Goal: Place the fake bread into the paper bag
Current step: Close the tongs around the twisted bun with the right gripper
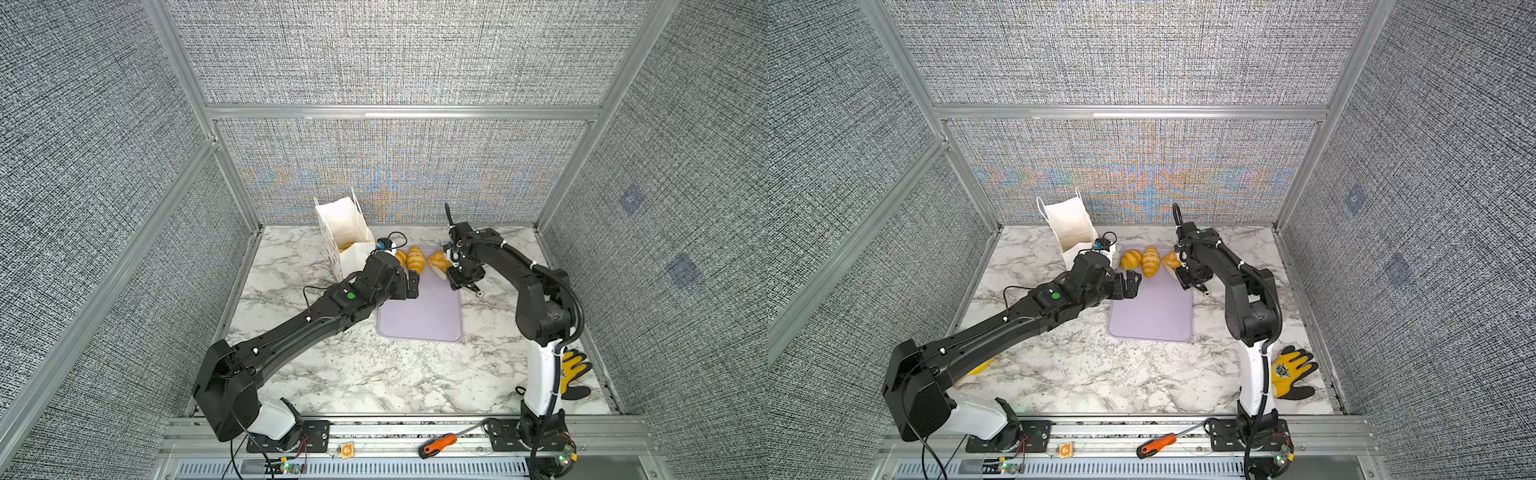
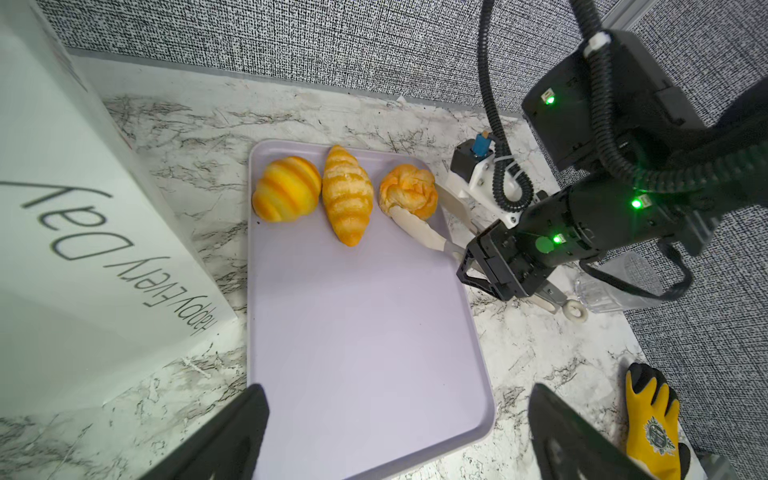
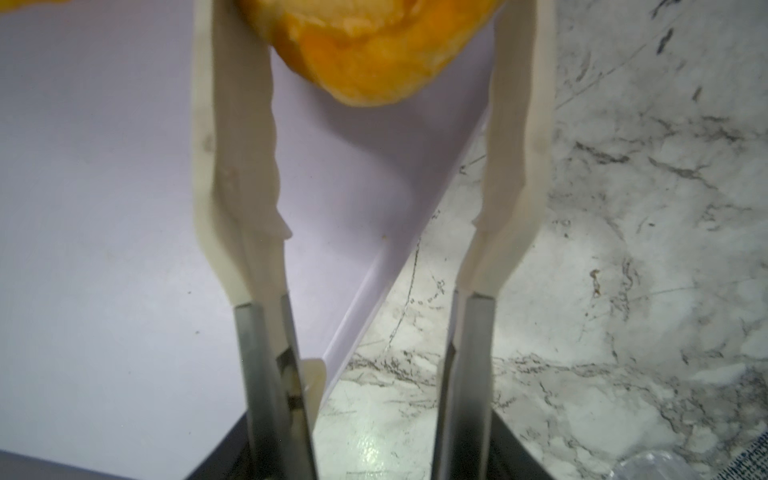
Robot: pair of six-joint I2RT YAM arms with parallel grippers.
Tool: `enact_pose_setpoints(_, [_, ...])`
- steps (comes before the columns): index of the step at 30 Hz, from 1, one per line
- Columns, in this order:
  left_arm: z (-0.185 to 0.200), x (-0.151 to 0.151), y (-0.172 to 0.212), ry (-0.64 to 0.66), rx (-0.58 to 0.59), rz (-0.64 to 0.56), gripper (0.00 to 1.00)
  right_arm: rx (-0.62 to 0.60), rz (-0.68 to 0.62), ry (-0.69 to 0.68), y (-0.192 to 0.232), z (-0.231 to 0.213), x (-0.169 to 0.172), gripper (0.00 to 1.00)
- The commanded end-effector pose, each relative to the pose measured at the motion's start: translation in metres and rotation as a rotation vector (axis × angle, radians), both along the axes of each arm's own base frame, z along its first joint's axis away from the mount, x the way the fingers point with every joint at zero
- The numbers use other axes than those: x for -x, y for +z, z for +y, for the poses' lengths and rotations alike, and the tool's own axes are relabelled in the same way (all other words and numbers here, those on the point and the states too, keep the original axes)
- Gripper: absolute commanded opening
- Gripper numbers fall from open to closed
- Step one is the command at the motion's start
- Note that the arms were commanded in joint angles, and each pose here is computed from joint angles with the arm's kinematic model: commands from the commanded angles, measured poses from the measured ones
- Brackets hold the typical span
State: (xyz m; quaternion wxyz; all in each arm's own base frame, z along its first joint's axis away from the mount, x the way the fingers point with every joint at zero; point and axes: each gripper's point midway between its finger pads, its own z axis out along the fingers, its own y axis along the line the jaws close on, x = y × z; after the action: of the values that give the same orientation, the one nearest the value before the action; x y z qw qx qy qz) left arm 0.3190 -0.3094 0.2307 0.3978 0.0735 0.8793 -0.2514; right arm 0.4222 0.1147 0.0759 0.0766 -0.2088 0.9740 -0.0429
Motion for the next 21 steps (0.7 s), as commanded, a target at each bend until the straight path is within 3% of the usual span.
enact_pose_setpoints(1, [-0.005, -0.003, 0.005, -0.011, 0.022, -0.020, 0.99, 0.004, 0.004, 0.005, 0.007, -0.002, 0.010, 0.56])
enact_pose_setpoints(11, [-0.009, -0.001, 0.003, -0.037, 0.020, -0.018, 0.99, -0.030, 0.037, 0.021, 0.011, 0.002, 0.057, 0.59])
enact_pose_setpoints(21, [-0.007, 0.007, 0.002, -0.069, 0.015, -0.011, 0.99, 0.002, -0.008, -0.002, 0.013, -0.003, 0.062, 0.70])
